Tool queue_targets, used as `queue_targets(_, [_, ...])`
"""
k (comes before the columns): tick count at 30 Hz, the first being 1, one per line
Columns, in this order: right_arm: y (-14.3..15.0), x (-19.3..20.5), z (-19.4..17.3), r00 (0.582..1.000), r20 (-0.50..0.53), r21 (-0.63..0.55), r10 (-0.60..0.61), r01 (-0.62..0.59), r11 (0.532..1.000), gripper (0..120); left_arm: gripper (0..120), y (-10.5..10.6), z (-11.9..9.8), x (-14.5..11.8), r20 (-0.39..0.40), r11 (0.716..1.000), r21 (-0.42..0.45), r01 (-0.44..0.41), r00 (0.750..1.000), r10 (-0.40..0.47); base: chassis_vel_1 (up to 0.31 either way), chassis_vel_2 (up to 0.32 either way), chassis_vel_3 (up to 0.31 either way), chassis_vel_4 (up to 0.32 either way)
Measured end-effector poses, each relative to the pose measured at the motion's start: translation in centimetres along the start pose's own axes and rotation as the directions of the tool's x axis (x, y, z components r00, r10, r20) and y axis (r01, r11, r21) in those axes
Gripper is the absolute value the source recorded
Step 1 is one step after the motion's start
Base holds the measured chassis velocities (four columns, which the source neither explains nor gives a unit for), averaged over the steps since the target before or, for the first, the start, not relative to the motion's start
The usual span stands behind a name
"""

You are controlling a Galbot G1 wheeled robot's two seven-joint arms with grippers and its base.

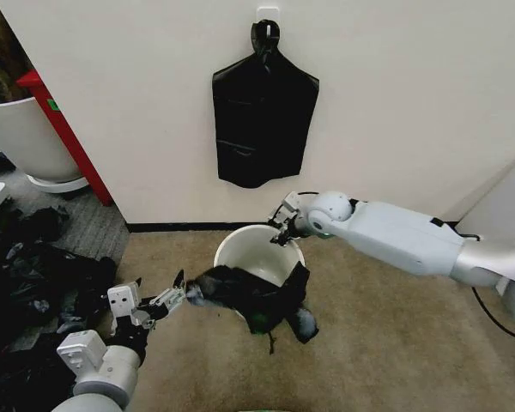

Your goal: Place the garbage bag over the trash bin.

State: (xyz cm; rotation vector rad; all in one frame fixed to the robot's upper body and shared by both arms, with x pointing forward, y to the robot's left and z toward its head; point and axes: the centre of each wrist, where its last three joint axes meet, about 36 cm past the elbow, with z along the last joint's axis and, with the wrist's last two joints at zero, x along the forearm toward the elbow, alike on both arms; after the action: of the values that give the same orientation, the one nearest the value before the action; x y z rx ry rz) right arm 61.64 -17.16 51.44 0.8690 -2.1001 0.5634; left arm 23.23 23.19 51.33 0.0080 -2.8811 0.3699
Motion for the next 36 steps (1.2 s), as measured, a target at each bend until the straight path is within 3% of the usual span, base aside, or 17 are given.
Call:
queue_targets(4, [0.7,2.0,1.3,0.998,0.029,-0.133,0.048,-0.044,0.990,0,100,-0.1,0.0,0.0,0.001,1.000,0.001,-0.006,1.000,0.006,0.000,0.000,0.000,0.000])
queue_targets(9, [2.4,4.5,2.3,0.987,0.002,-0.351,0.162,-0.151,0.924,0,100,-0.1,0.0,0.0,0.009,1.000,0.004,-0.004,1.000,0.004,0.000,0.000,0.000,0.000])
queue_targets(10, [2.4,4.5,2.3,0.987,0.002,-0.351,0.162,-0.151,0.924,0,100,-0.1,0.0,0.0,0.009,1.000,0.004,-0.004,1.000,0.004,0.000,0.000,0.000,0.000])
queue_targets(16, [4.6,8.0,1.7,0.969,-0.062,-0.542,0.240,-0.234,0.807,0,100,0.1,-0.3,-0.2,0.041,1.000,0.018,0.004,0.999,-0.005,0.000,0.000,0.000,0.000])
queue_targets(20, [6.2,10.0,0.9,0.967,-0.091,-0.604,0.238,-0.243,0.759,0,100,0.3,-0.6,-0.3,0.056,1.000,0.025,0.004,0.998,-0.006,0.000,0.000,0.000,0.000])
queue_targets(23, [7.3,10.9,0.5,0.960,-0.113,-0.687,0.257,-0.262,0.677,0,100,0.5,-0.8,-0.5,0.067,1.000,0.025,0.001,0.998,-0.003,0.000,0.000,0.000,0.000])
queue_targets(24, [7.3,10.9,0.5,0.960,-0.113,-0.687,0.257,-0.262,0.677,0,100,0.5,-0.8,-0.5,0.067,1.000,0.025,0.001,0.998,-0.003,0.000,0.000,0.000,0.000])
queue_targets(29, [9.9,10.1,0.4,0.945,-0.160,-0.818,0.285,-0.288,0.497,0,100,0.7,-1.2,-0.7,0.081,1.000,0.017,-0.008,0.997,0.007,0.000,0.000,0.000,0.000])
queue_targets(30, [9.9,10.1,0.4,0.945,-0.160,-0.818,0.285,-0.288,0.497,0,100,0.7,-1.2,-0.7,0.081,1.000,0.017,-0.008,0.997,0.007,0.000,0.000,0.000,0.000])
queue_targets(32, [11.2,10.1,0.4,0.946,-0.182,-0.855,0.268,-0.287,0.431,0,100,0.7,-1.2,-0.8,0.084,1.000,0.018,-0.012,0.996,0.011,0.000,0.000,0.000,0.000])
queue_targets(36, [13.6,10.2,1.4,0.952,-0.216,-0.895,0.217,-0.282,0.345,0,100,0.9,-1.1,-1.2,0.081,1.000,0.019,-0.012,0.997,0.010,0.000,0.000,0.000,0.000])
